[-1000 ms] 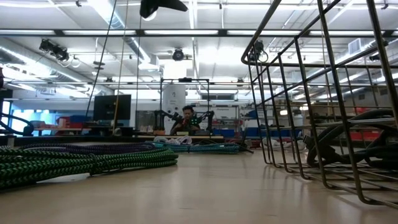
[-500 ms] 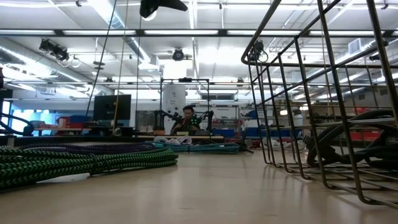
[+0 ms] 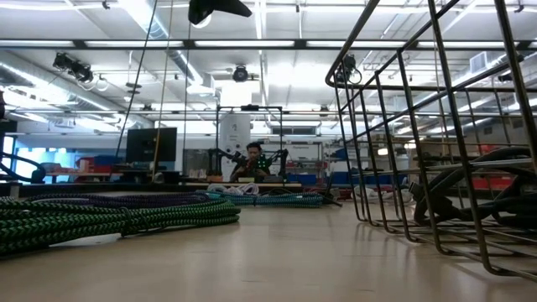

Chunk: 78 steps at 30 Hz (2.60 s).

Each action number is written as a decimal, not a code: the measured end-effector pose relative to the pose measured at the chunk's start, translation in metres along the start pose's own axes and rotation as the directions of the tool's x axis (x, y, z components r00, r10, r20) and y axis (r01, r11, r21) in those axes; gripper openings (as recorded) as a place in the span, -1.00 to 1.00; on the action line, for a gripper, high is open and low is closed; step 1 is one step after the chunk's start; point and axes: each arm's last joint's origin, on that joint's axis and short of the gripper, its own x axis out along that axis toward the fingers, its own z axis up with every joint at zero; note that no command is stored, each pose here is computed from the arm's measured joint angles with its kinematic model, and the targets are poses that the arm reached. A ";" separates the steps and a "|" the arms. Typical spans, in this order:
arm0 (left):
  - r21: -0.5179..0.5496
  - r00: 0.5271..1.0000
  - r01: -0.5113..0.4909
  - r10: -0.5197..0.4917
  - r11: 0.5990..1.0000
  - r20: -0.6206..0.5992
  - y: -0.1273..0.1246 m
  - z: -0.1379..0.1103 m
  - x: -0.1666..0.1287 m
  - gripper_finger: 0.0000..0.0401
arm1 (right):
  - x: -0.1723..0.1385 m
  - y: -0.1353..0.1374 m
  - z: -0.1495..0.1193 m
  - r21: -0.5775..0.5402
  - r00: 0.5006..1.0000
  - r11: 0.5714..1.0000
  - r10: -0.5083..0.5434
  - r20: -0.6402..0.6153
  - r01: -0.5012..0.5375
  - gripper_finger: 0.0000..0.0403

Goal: Pick and place USB-C Cables
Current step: Put the top black purple charger cable into the wire basket, then put the purple charger cable into the wire basket

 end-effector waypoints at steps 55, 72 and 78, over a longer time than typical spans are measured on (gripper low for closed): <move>0.008 1.000 -0.002 0.002 1.000 -0.003 0.000 0.000 0.000 -0.18 | 0.038 -0.013 0.046 -0.454 0.991 0.888 0.011 -0.135 -0.072 -0.48; 0.002 1.000 -0.002 0.002 1.000 -0.004 0.000 0.000 0.000 -0.18 | -0.005 -0.024 0.100 -0.413 0.993 0.910 0.025 0.119 0.027 -0.51; 0.028 0.991 -0.112 0.114 0.993 -0.070 0.007 -0.009 -0.001 -0.18 | -0.049 -0.024 0.123 -0.449 0.961 0.888 0.036 0.275 0.096 -0.56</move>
